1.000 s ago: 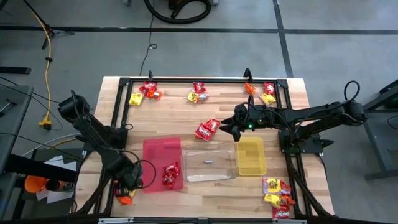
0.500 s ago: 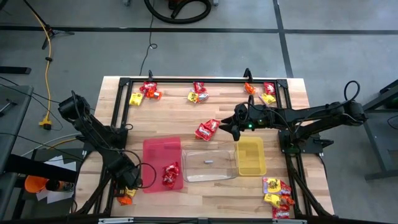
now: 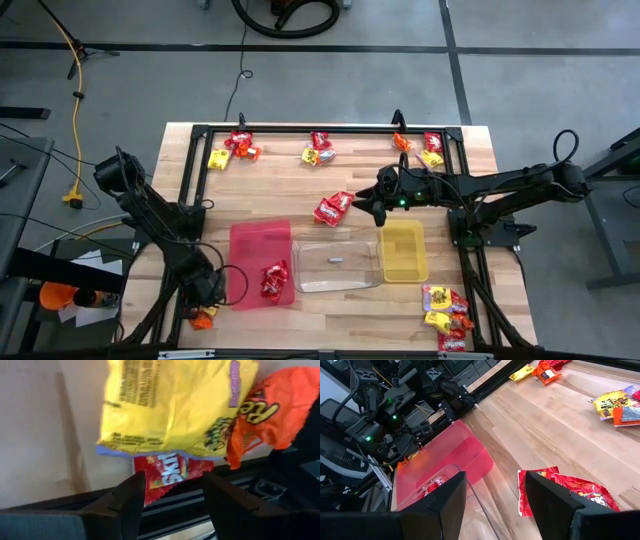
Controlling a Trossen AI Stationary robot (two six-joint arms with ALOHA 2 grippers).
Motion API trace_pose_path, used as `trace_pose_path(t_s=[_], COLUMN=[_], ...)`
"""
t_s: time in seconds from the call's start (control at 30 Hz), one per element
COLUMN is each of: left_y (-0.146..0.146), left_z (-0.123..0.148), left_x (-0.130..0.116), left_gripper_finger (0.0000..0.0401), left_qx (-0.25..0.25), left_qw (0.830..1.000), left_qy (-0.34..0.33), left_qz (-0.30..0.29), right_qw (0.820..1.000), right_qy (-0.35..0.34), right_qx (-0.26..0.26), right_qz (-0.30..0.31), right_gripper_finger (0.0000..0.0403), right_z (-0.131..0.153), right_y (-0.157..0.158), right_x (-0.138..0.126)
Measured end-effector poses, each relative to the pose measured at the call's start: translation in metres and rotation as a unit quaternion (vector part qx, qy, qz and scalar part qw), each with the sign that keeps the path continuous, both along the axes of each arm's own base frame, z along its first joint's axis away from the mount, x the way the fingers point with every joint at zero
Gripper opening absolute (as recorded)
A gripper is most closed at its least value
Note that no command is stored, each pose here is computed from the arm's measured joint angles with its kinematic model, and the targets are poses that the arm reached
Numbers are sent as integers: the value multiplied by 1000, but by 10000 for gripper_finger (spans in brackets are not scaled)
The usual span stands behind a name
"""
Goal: Sort candy
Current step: Put the red candy into the red bin
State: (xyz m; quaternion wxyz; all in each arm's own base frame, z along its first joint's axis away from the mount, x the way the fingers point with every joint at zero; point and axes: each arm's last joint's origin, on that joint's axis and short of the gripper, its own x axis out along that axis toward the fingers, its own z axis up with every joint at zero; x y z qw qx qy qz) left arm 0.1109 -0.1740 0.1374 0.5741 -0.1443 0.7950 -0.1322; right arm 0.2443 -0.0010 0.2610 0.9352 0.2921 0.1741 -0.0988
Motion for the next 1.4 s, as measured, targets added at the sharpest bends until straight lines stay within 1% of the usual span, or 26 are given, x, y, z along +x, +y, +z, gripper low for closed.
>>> trace_pose_path(t_s=[0.17,0.47,0.57,0.73,0.87,0.93,1.0,1.13,1.17,1.4], left_y=[-4,-4,-7,-10,-10,-10,-10,-9,-9,-1], left_z=[-1,-3,-9,-19,-20,-18,-14,-5,-2,30], left_x=[0,-1,-2,-3,-3,-3,-3,-3,-4,-8], left_gripper_finger=[182,182,182,182,175,158,125,27,14,2], left_qx=[-7,14,25,35,35,33,28,19,14,-44], left_qw=[1000,999,999,999,999,999,1000,1000,1000,997], left_qy=[-25,-45,-35,9,11,5,-2,-21,-23,-51], left_qz=[-5,-6,-12,-8,-8,-7,-7,1,9,46], right_qw=[1000,1000,1000,1000,1000,1000,1000,1000,1000,1000], right_qy=[0,0,0,0,0,0,0,0,0,0], right_qx=[0,0,0,2,2,2,2,2,2,2], right_qz=[0,0,0,0,0,0,0,0,0,0], right_gripper_finger=[197,197,197,197,197,197,197,197,197,197], right_z=[0,0,0,0,0,0,0,0,0,0], right_y=[0,0,0,0,0,0,0,0,0,0], right_x=[0,0,0,0,0,0,0,0,0,0])
